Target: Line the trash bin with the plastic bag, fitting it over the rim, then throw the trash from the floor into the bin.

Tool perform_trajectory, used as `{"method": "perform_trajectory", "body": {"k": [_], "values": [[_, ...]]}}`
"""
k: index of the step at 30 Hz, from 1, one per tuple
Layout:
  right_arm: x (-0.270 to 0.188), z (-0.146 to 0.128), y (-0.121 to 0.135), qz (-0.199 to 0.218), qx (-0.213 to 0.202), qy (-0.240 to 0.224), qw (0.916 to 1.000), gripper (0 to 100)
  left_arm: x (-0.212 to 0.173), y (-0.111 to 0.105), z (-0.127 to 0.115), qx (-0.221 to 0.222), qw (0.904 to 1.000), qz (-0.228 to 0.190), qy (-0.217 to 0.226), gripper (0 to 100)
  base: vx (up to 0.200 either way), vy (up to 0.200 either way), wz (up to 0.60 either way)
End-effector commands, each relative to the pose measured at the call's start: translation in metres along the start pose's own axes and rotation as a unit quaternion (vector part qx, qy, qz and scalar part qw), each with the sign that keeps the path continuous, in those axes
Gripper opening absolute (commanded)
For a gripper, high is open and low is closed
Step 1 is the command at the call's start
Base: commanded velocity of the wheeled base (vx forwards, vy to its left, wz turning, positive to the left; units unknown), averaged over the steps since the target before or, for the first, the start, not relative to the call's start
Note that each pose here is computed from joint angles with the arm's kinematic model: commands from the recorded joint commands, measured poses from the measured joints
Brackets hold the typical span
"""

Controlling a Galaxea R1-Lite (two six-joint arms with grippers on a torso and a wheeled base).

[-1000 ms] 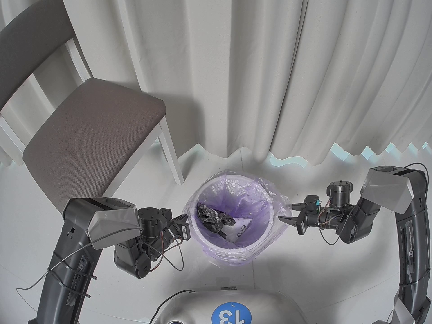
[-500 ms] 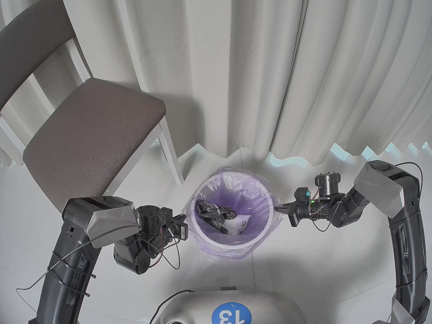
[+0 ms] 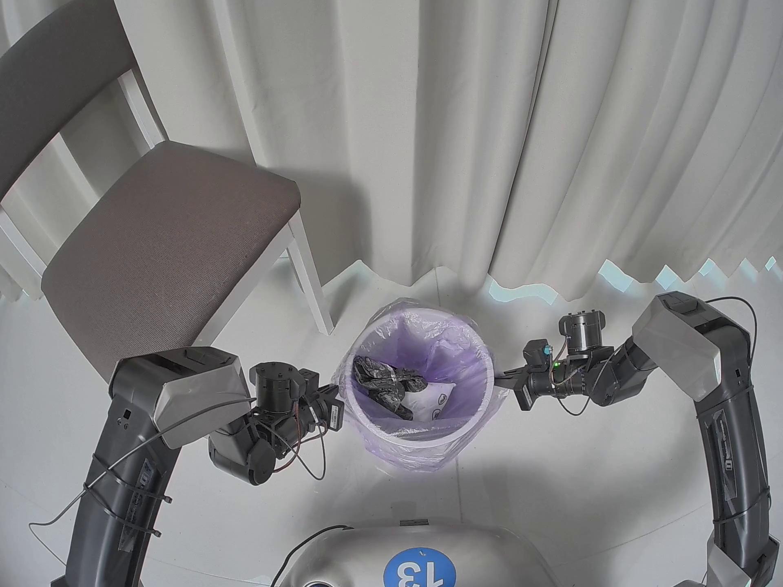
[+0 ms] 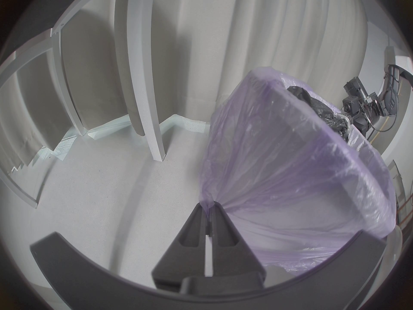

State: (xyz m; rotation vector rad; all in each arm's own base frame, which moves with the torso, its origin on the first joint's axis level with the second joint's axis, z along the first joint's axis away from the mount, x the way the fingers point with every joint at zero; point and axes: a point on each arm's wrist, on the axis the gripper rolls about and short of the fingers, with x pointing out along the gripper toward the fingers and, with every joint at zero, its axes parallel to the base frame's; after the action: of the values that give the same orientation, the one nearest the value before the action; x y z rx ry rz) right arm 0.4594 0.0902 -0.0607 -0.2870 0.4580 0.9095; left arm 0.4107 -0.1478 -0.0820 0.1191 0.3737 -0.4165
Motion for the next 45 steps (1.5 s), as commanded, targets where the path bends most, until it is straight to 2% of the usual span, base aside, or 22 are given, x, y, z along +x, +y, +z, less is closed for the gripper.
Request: {"method": "perform_trajectory", "body": {"k": [1,8,12,13,16,25,29,33,35,45], "values": [[-0.002,-0.006,0.003,0.004,-0.006,0.009,0.9999,100,-0.004,0.000,-0.001,0.004,1.0000,0.000,0.001,0,0.000,0.000,0.00],[-0.014,-0.004,0.010,0.006,-0.002,0.015,0.9999,100,-0.017,-0.001,-0.006,0.008,0.9999,0.001,-0.012,0,0.000,0.000,0.00],[-0.022,-0.003,0.014,0.005,0.000,0.017,0.9998,100,-0.022,-0.002,-0.009,0.010,0.9999,0.000,-0.002,0,0.000,0.000,0.00],[-0.028,-0.002,0.016,0.002,0.000,0.016,0.9999,100,-0.026,-0.002,-0.012,0.018,0.9998,-0.003,0.008,100,0.000,0.000,0.00],[-0.039,-0.003,0.017,-0.005,0.000,0.012,0.9999,100,-0.029,0.001,-0.014,0.028,0.9995,-0.012,0.009,100,0.000,0.000,0.00],[-0.055,-0.002,0.023,-0.010,0.002,0.014,0.9999,100,-0.041,0.004,-0.019,0.037,0.9990,-0.003,0.026,100,0.000,0.000,0.00],[-0.062,0.000,0.027,-0.014,-0.003,0.009,0.9999,100,-0.053,0.011,-0.024,0.059,0.9979,0.009,0.028,100,0.000,0.000,0.00],[-0.072,0.002,0.033,-0.022,-0.012,-0.003,0.9997,100,-0.065,0.018,-0.028,0.080,0.9960,0.039,0.012,100,0.000,0.000,0.00],[-0.078,0.004,0.036,-0.029,-0.018,-0.012,0.9993,100,-0.073,0.016,-0.029,0.086,0.9953,0.042,0.004,100,0.000,0.000,0.00],[-0.111,0.009,0.051,-0.048,-0.024,-0.026,0.9982,100,-0.103,0.010,-0.022,0.083,0.9943,0.059,0.033,100,0.000,0.000,0.00]]}}
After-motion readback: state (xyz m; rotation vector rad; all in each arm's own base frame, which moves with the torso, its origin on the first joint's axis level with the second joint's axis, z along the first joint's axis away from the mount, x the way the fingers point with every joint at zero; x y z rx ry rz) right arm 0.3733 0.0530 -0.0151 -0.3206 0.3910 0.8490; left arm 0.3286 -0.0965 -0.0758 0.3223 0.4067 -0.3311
